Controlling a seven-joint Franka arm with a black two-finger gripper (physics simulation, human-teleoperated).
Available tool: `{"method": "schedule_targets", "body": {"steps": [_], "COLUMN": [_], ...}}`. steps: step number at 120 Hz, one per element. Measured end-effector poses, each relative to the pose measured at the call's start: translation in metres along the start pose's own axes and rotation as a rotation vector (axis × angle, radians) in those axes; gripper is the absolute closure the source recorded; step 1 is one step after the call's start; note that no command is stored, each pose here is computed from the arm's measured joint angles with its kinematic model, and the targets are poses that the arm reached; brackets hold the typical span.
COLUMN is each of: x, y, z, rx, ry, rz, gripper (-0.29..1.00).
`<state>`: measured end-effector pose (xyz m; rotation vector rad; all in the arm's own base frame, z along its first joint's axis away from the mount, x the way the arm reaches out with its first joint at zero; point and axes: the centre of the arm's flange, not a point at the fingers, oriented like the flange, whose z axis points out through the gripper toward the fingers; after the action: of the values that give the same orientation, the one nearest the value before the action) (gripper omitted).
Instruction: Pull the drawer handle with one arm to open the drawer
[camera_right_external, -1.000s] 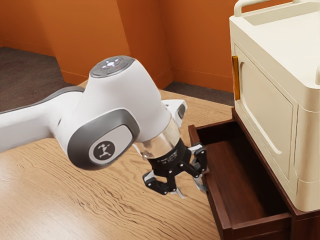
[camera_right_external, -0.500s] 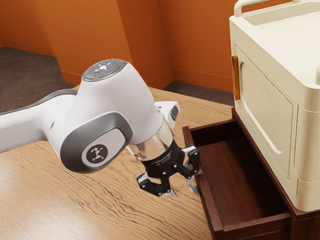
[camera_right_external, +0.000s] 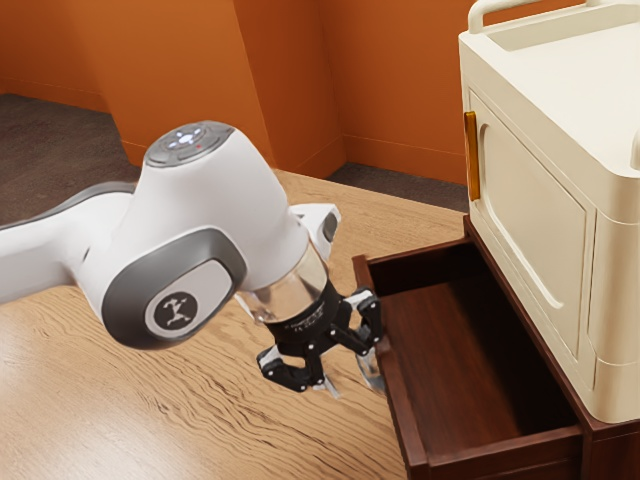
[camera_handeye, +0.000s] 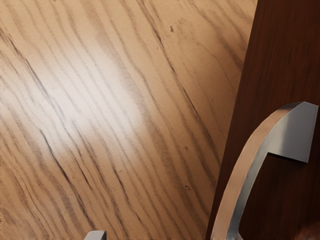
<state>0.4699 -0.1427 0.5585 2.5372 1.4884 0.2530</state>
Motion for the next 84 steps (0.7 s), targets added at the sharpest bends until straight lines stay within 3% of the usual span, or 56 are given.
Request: {"method": "schedule_targets", "body": {"steps": [84], "x": [0.0], "y": [-0.032], "z": [-0.007], "rx": [0.0], "ry": [0.013], "rz": [-0.022], "gripper": [0.46]}}
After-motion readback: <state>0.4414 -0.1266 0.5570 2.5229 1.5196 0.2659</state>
